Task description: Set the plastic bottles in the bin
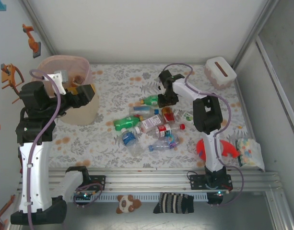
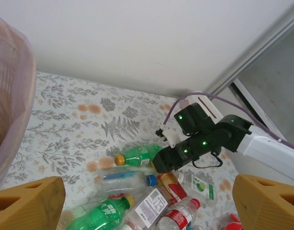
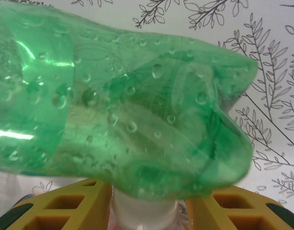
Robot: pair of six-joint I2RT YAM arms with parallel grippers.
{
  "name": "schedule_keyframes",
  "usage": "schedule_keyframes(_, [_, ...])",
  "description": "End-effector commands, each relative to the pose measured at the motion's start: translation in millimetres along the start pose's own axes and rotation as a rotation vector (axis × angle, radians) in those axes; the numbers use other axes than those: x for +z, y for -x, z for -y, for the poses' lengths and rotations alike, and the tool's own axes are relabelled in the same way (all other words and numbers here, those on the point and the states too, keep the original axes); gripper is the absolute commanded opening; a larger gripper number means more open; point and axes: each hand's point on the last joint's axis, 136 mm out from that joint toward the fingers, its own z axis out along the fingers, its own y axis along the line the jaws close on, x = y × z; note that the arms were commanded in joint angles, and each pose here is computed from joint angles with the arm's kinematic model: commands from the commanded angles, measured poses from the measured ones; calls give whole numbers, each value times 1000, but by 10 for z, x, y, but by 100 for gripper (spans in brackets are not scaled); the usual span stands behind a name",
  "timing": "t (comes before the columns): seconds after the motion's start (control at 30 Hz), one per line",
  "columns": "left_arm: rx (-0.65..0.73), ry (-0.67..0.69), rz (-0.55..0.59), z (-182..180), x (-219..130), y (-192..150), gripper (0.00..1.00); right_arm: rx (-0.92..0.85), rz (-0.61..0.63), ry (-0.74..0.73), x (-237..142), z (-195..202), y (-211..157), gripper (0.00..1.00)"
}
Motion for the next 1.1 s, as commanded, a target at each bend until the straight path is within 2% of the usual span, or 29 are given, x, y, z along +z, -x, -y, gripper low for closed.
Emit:
schedule_keyframes(0.0, [16,-44,25,123,-30,93,90,-20,-9,-21,16,5,16,43])
schedule_keyframes(0.37, [10,-57,27,129,-2,105,90,-13,14,-32,-49,21,40,31])
schedule_keyframes(0.57, [3,-65,33,135,7,113,90,-4,86,-45,-305,28,129,27])
schedule_keyframes(0.73, [-1,-89,43,162,21,126,90,1,181,-68,-681,49,222,26])
schedule_keyframes(1.07, [-15,-186,82,240,137,154,87,13,472,4,-1794,-93,329,23])
